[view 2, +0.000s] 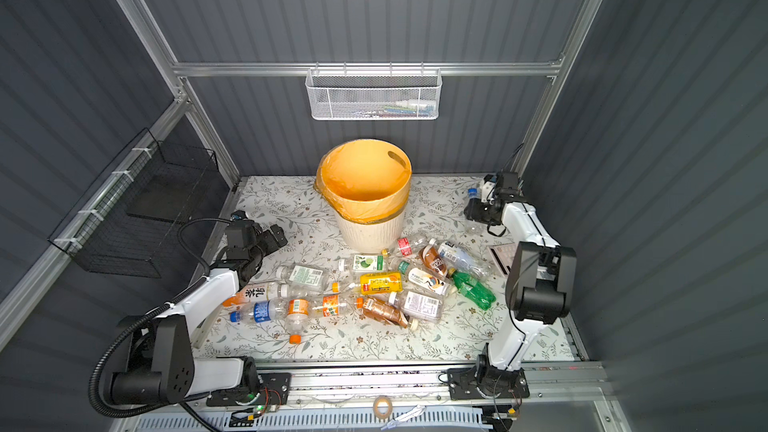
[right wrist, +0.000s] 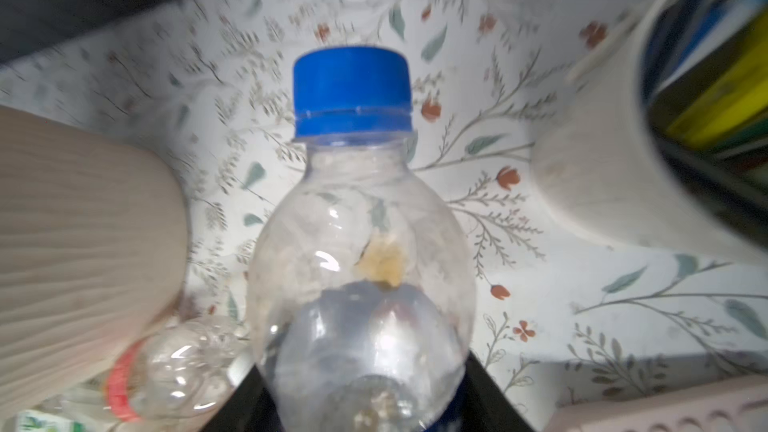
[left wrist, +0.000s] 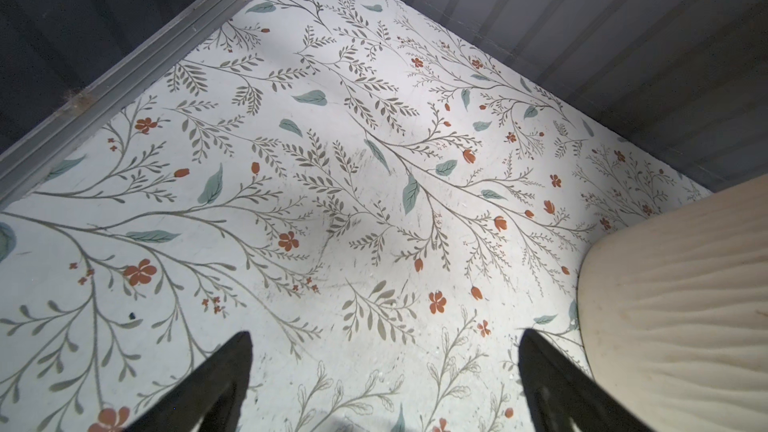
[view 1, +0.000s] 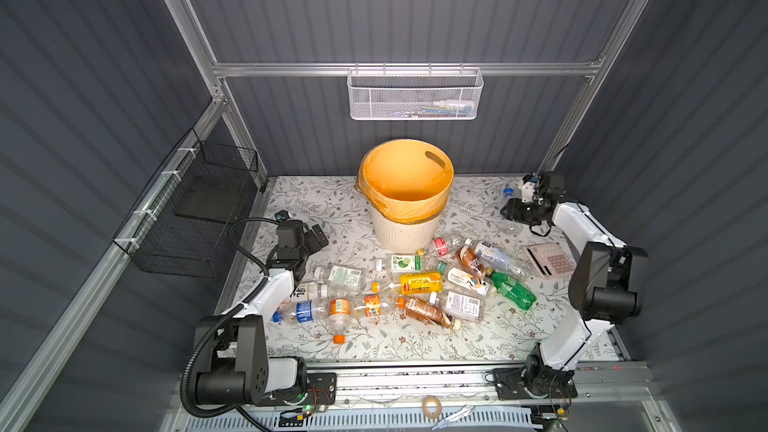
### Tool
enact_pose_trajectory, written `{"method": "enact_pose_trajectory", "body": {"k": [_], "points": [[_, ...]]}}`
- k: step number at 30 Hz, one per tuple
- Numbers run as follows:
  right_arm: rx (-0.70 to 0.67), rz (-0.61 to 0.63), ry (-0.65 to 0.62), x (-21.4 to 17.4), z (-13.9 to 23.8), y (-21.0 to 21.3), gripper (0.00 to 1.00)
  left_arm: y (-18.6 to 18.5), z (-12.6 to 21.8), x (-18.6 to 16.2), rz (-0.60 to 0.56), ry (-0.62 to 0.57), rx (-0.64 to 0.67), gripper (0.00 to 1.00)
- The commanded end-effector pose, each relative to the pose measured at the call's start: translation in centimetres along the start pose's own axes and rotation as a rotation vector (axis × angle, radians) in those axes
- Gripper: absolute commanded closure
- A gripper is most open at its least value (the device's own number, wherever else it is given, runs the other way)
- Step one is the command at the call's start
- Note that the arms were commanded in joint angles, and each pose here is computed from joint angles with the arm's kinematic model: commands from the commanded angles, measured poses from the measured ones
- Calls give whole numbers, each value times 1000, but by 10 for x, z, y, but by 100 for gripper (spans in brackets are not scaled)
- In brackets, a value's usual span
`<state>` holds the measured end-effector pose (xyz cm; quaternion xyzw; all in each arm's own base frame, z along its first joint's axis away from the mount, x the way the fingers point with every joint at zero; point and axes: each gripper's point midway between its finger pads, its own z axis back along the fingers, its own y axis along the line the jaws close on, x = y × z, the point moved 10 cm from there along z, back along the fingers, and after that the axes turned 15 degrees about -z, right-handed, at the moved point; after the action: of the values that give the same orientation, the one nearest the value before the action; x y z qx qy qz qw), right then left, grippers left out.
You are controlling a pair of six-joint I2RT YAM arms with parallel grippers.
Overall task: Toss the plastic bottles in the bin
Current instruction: 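Lift the blue-capped bottle with the right gripper over the bin and release, then move the right gripper back down to the white-labelled tea bottle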
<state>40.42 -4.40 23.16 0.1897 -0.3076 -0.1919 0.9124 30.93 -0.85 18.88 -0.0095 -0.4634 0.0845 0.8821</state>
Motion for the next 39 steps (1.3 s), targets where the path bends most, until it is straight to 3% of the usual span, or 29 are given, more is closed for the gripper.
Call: {"method": "enact_pose_trajectory", "body": {"k": [1, 6, 9, 16, 18, 19, 20, 21, 29, 39], "points": [[199, -91, -84, 20, 41, 28, 51, 1, 2, -2, 34, 3, 4, 0], [430, -117, -166, 36, 94, 73, 51, 0, 4, -5, 43, 17, -15, 0], [531, -23, -169, 33, 118, 122, 50, 0, 5, -7, 41, 32, -25, 0], [759, 113, -14, 16, 134, 223, 46, -1, 12, -6, 45, 51, -18, 0], [766, 179, 63, 5, 127, 246, 37, 0, 12, -4, 39, 79, 12, 0], [750, 187, 86, 5, 124, 250, 25, 1, 13, -1, 36, 93, 27, 0], [727, 178, 83, 9, 124, 251, 3, 1, 13, 0, 31, 110, 41, 0], [695, 164, 62, 14, 125, 249, 1, 1, 14, 1, 29, 118, 48, 0], [665, 115, -156, 14, 156, 216, 1, 3, 32, 5, 40, 81, 67, 0], [537, 13, -192, -13, 145, 159, 1, -19, 36, 5, 18, 80, 72, 0]]}}
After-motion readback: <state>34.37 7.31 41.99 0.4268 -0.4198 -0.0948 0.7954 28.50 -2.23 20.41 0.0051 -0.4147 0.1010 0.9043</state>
